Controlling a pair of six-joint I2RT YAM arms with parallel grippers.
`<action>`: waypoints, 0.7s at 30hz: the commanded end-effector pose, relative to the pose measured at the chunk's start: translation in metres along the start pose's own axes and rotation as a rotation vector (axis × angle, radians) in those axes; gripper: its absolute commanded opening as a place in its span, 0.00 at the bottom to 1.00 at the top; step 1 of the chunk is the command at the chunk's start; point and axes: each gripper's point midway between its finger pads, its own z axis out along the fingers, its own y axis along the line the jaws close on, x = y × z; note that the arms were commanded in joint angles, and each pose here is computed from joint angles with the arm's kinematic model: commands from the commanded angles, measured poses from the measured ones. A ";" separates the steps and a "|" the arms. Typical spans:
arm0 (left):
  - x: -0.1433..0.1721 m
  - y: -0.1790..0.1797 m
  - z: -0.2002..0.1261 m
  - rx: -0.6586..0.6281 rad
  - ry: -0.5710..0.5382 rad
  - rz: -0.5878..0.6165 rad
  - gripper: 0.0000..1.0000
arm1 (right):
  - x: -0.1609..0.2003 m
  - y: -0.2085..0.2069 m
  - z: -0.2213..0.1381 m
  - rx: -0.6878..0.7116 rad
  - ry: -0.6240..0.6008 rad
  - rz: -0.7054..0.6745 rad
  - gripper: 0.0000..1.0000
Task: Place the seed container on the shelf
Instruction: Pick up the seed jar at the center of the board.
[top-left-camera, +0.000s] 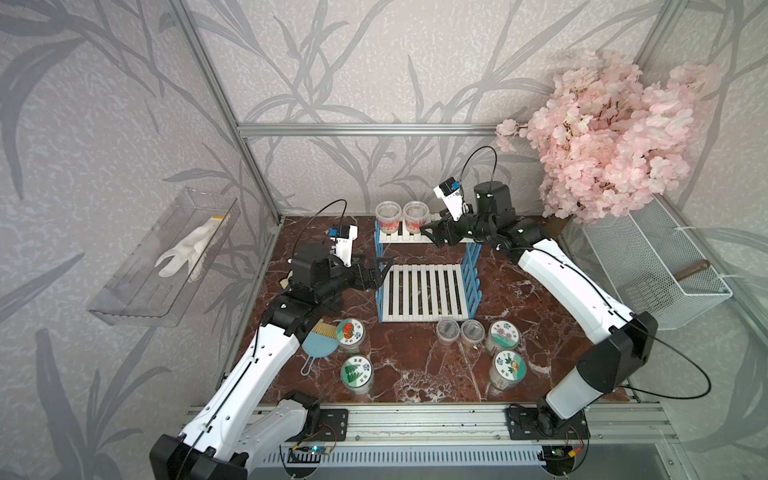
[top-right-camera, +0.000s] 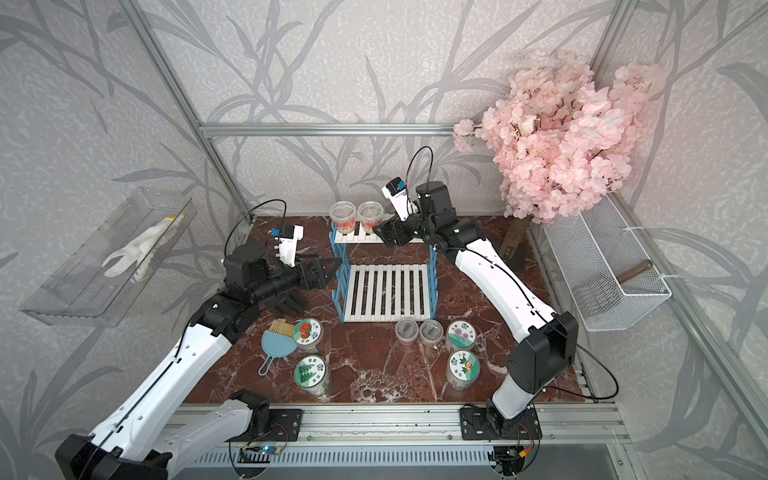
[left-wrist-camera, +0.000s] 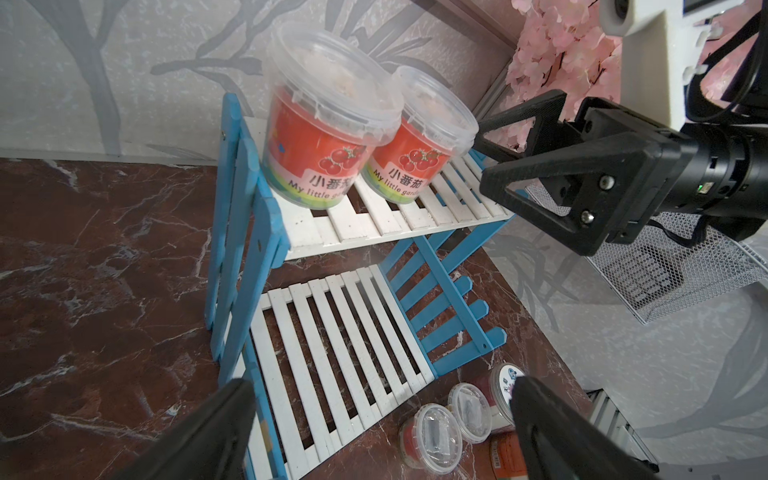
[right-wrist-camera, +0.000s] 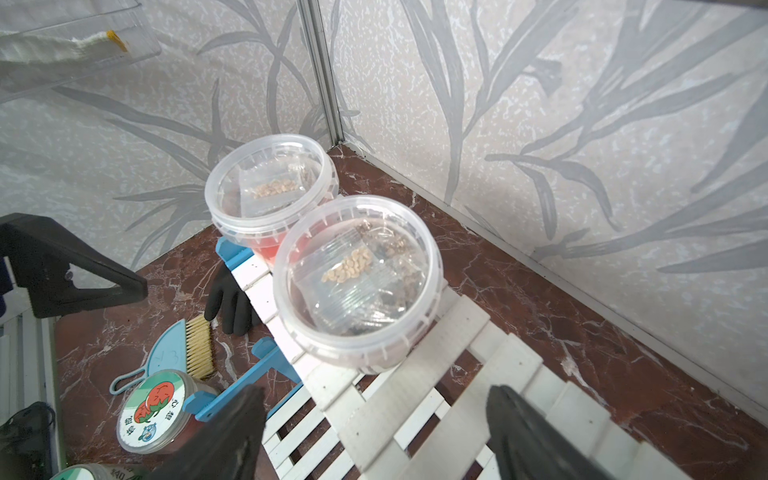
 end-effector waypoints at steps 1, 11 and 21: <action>0.006 -0.003 -0.008 0.013 0.017 0.035 1.00 | -0.018 0.009 -0.029 0.009 -0.083 -0.007 0.90; 0.047 -0.020 -0.017 0.131 0.168 -0.003 0.99 | 0.064 0.019 -0.063 0.039 -0.047 0.163 0.99; 0.124 -0.063 -0.004 0.245 0.346 0.137 0.99 | 0.178 0.038 -0.077 0.005 0.120 0.356 0.99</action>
